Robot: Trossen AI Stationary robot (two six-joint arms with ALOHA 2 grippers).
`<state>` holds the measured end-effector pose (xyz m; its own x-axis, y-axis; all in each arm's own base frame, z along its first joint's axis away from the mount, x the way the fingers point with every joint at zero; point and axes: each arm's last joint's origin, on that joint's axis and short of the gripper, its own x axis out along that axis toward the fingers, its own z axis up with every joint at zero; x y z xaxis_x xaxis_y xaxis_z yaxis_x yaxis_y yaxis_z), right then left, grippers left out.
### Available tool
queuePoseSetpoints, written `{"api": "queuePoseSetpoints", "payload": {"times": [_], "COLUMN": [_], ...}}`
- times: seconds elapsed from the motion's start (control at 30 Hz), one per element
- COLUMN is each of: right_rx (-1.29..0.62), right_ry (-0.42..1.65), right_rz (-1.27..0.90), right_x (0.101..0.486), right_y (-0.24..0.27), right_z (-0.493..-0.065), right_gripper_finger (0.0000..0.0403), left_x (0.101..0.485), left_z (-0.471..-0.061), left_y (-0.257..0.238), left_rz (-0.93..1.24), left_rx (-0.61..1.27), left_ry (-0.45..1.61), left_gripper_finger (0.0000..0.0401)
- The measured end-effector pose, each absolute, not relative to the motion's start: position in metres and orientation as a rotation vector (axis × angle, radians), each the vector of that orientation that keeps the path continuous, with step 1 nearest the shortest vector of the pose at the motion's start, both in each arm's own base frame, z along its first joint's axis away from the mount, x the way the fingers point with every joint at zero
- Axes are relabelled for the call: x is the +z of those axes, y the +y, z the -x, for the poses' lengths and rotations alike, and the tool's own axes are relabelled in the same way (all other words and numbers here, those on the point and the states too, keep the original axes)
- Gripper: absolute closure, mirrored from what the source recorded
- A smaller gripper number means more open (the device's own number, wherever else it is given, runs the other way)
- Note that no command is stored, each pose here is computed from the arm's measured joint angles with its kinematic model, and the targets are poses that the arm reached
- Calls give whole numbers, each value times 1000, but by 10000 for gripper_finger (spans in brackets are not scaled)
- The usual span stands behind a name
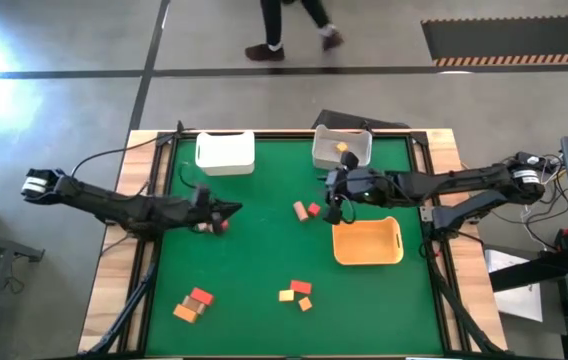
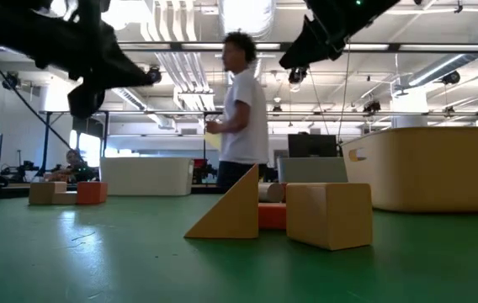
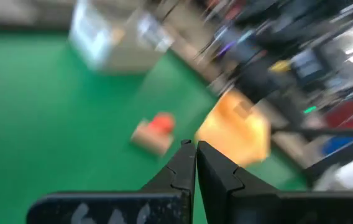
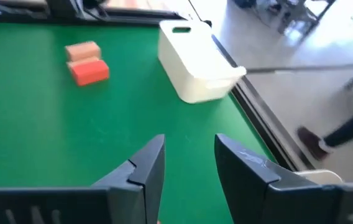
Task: Sort & place blocks by color
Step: Put the brown block into the white bin
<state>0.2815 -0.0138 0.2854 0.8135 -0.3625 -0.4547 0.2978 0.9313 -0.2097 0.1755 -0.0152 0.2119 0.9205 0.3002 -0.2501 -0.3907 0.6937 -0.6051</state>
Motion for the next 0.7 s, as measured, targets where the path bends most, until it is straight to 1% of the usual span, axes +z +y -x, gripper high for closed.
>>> {"api": "queuePoseSetpoints", "payload": {"times": [0.13,0.33,0.4,0.47,0.57,0.7], "right_rx": [-354,-348,-347,-348,-349,-312], "right_ry": [463,436,422,408,400,413], "right_rz": [124,143,147,145,144,138], "right_x": [279,279,283,286,288,284], "right_y": [-14,-13,-13,-13,-13,-12], "right_z": [-269,-256,-254,-251,-248,-246], "right_gripper_finger": [280,278,280,283,286,291], "left_x": [208,208,208,206,200,190], "left_z": [-186,-197,-197,-194,-193,-198], "left_y": [-17,-25,-27,-28,-27,-28], "left_rz": [819,942,969,962,917,875], "left_rx": [535,685,775,911,1062,1106], "left_ry": [382,755,890,1018,1120,1155], "left_gripper_finger": [401,401,401,401,401,401]}}
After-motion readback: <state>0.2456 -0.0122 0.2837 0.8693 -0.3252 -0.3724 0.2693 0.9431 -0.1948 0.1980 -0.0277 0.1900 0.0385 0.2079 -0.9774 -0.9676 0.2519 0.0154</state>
